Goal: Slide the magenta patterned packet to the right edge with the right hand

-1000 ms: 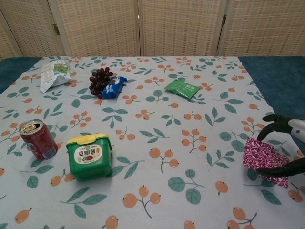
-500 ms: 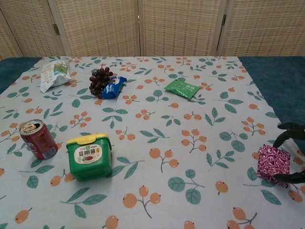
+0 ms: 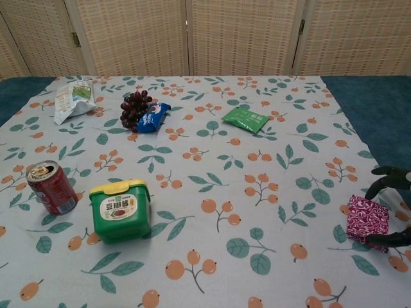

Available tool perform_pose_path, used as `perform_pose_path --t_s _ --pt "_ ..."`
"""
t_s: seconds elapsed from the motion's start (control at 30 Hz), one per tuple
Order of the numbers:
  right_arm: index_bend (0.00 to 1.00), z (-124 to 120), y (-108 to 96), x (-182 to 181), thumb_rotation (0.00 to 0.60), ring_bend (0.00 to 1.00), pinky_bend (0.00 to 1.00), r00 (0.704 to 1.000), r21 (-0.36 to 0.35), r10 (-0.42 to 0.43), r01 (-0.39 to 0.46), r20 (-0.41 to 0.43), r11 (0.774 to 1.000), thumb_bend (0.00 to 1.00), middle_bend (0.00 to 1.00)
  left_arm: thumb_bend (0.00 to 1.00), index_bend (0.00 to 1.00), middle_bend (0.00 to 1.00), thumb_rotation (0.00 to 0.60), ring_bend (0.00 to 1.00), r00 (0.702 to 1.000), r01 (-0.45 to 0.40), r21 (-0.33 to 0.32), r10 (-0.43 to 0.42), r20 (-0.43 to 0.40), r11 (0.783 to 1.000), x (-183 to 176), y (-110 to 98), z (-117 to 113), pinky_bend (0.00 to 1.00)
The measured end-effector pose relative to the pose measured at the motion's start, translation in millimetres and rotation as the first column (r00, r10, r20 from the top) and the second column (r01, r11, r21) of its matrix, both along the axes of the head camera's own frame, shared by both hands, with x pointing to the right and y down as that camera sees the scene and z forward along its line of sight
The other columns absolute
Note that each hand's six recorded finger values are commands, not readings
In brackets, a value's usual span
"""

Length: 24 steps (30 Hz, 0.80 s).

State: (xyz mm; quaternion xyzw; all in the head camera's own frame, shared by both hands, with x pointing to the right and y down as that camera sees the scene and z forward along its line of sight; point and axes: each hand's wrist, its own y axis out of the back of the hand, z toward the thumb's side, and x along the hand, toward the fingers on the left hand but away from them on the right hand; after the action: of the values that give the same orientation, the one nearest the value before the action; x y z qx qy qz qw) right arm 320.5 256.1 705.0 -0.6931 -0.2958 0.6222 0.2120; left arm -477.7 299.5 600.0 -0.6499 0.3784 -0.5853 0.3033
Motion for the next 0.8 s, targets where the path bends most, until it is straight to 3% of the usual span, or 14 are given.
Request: perform_pose_path --t_s 0.47,0.67,0.7,0.8 --pt "0.24 -1 0 0 0.391 0.00 0.00 1.000 0.003 -0.001 0.001 0.002 1.000 0.16 0.07 0.24 0.23 0.07 0.600 0.09 1.000 0.002 0.001 -0.002 0.001 1.000 -1 0 0 0.00" --pt "0.24 -21 -8 3 0.392 0.00 0.00 1.000 0.067 0.006 -0.007 0.023 0.998 0.16 0.07 0.24 0.23 0.07 0.600 0.09 1.000 0.003 0.012 -0.003 0.002 1.000 -2 -3 -3 0.00" --pt "0.24 -26 -11 5 0.406 0.00 0.00 1.000 0.082 0.004 -0.006 0.025 0.997 0.16 0.07 0.24 0.23 0.07 0.600 0.09 1.000 0.003 0.014 -0.003 0.001 1.000 -2 -5 -3 0.00" --pt "0.22 -45 -17 14 0.553 0.00 0.00 1.000 0.134 -0.022 0.019 0.018 0.991 0.16 0.07 0.24 0.24 0.07 0.600 0.09 1.000 0.006 0.026 -0.006 0.002 1.000 -2 -8 -6 0.00"
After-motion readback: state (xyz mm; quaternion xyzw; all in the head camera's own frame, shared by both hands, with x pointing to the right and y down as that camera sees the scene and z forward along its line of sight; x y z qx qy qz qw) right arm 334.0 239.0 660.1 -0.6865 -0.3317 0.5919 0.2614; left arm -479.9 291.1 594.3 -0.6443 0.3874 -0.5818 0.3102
